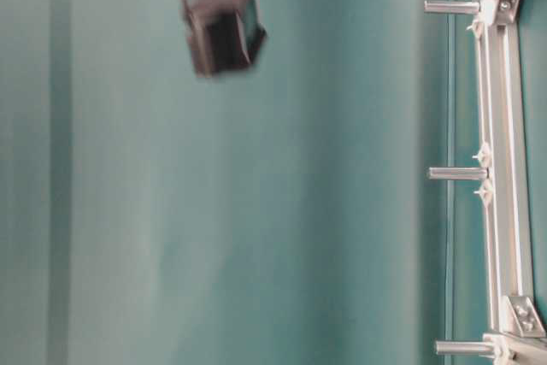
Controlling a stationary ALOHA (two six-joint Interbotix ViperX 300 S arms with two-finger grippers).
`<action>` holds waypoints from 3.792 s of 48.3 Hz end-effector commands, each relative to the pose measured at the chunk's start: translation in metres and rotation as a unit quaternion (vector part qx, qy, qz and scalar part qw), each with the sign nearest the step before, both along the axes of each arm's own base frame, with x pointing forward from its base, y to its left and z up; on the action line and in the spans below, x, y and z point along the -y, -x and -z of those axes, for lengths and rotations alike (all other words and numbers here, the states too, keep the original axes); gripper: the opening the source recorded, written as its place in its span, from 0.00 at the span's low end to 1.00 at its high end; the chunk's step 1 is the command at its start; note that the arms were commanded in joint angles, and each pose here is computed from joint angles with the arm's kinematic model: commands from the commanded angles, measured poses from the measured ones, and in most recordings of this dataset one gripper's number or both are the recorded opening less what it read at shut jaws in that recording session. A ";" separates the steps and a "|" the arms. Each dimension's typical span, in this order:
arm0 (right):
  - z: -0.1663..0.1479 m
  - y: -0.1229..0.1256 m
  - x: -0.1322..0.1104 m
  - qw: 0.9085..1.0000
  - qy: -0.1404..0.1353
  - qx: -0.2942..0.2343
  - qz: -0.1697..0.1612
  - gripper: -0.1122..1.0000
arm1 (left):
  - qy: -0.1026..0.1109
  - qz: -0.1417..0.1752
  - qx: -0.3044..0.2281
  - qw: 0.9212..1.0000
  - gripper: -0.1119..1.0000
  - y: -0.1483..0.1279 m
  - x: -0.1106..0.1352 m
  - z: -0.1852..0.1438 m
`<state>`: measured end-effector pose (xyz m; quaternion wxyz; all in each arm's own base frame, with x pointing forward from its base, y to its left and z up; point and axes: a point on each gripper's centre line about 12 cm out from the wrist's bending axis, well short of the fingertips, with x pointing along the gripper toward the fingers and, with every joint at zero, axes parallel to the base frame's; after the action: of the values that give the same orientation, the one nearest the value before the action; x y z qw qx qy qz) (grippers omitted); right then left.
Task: Move the cable alternately left and right between 8 pins so it hooks onto each one.
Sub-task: 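Grasp the white cable's clear plug with the right gripper, then carry the plug left along the bottom frame edge past the pins, then route the cable up the left frame side toward the top-left corner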
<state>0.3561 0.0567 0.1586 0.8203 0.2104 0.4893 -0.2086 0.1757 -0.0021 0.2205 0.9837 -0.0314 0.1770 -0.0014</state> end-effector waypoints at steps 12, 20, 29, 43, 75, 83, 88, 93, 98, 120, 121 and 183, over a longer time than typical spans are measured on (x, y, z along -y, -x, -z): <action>-0.014 -0.074 0.031 0.998 0.002 0.044 0.039 0.22 | 0.000 0.002 0.032 0.999 0.78 0.020 0.000 0.000; -0.015 -0.099 0.041 0.998 0.018 0.050 0.024 0.22 | 0.000 0.003 0.022 1.000 0.78 0.022 0.001 0.003; -0.016 -0.119 0.036 0.997 0.055 0.035 -0.051 0.22 | 0.000 0.004 0.014 1.000 0.78 0.023 0.001 0.003; -0.022 -0.126 0.012 0.973 0.105 0.003 -0.206 0.22 | 0.000 0.004 0.012 1.000 0.78 0.023 0.001 0.005; -0.029 -0.147 -0.114 0.950 0.066 0.014 -0.305 0.22 | 0.000 0.004 -0.008 1.000 0.78 0.025 0.001 0.011; -0.026 -0.165 -0.142 0.948 0.058 0.024 -0.312 0.22 | 0.001 0.004 -0.008 1.000 0.78 0.025 0.001 0.011; -0.022 -0.176 -0.150 0.950 0.057 0.014 -0.306 0.22 | 0.002 0.004 -0.008 1.000 0.78 0.025 0.001 0.012; -0.022 -0.189 -0.146 0.959 0.055 0.010 -0.280 0.22 | 0.001 0.004 -0.008 1.000 0.78 0.025 0.001 0.012; -0.025 -0.204 -0.133 0.973 0.040 0.020 -0.228 0.22 | 0.002 0.004 -0.008 1.000 0.78 0.025 0.001 0.012; -0.028 -0.239 -0.054 0.997 0.020 0.044 -0.066 0.22 | 0.002 0.004 -0.008 1.000 0.78 0.025 0.001 0.012; -0.027 -0.239 -0.050 0.997 0.019 0.044 -0.057 0.22 | 0.002 0.004 -0.008 1.000 0.78 0.025 0.001 0.012; -0.037 -0.177 0.109 0.996 0.053 0.045 0.063 0.22 | 0.002 0.004 -0.008 1.000 0.78 0.025 0.001 0.012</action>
<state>0.5269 -0.0444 0.1578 0.8166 0.1929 0.4609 -0.2891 0.1488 -0.0027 0.2049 0.9814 -0.0321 0.1891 -0.0042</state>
